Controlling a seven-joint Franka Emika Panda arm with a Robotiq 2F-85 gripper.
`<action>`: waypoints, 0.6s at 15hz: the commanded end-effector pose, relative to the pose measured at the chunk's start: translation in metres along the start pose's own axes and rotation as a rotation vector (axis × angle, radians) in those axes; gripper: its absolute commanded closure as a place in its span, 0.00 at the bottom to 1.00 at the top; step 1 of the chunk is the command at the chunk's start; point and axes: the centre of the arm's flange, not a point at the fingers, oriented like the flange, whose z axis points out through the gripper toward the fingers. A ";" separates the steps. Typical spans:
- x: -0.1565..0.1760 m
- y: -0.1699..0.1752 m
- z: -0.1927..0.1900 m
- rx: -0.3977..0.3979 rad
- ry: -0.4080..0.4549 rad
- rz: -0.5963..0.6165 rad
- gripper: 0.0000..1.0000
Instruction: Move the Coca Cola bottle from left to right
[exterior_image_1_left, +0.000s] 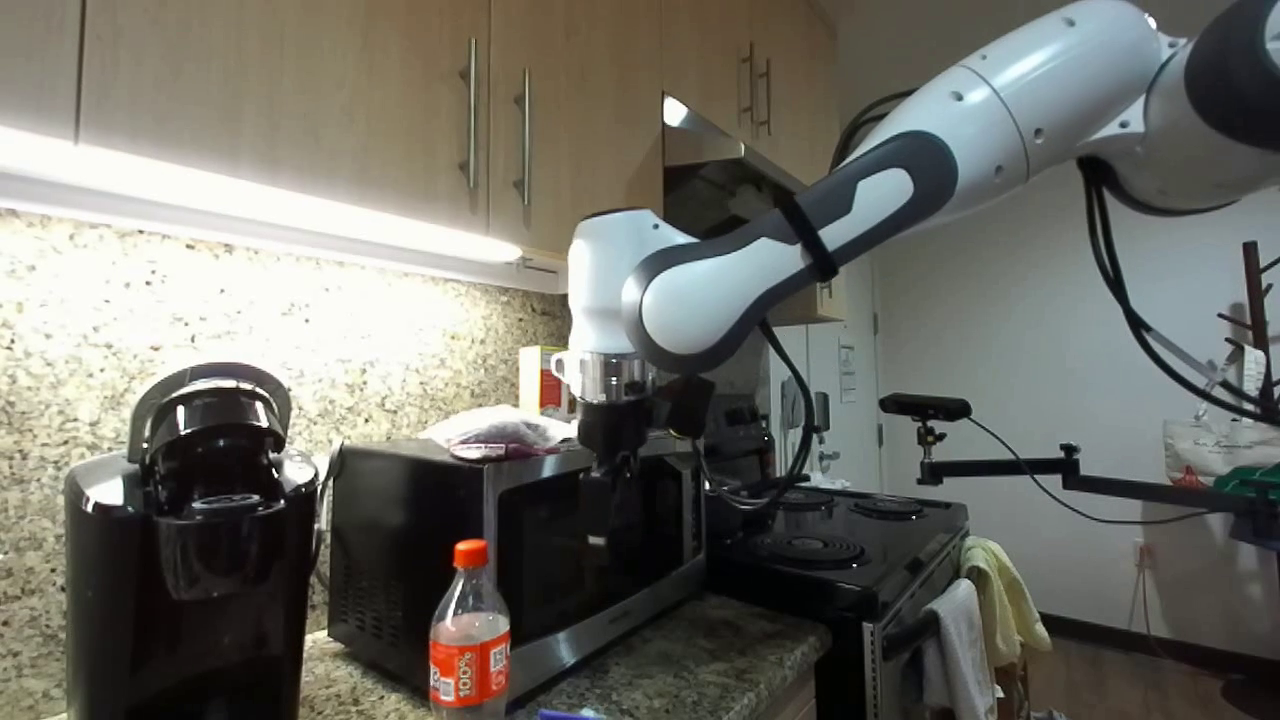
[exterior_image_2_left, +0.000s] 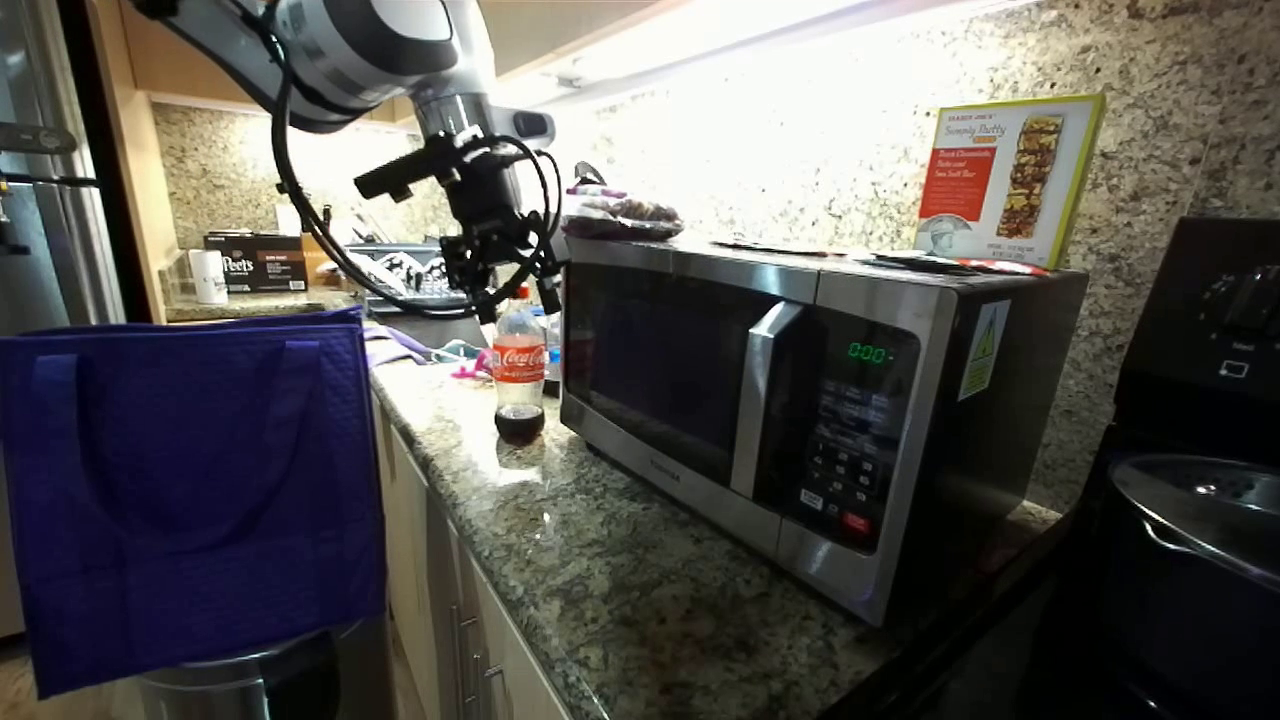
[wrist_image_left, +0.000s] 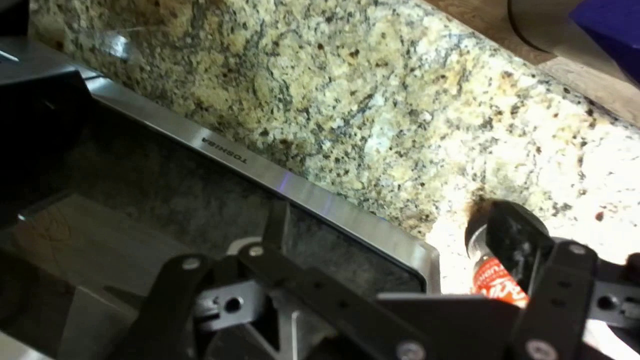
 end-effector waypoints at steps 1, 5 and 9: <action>0.016 -0.016 -0.023 0.023 0.027 -0.032 0.00; 0.024 -0.045 -0.032 0.053 0.063 -0.081 0.00; 0.037 -0.069 -0.025 0.124 0.073 -0.132 0.00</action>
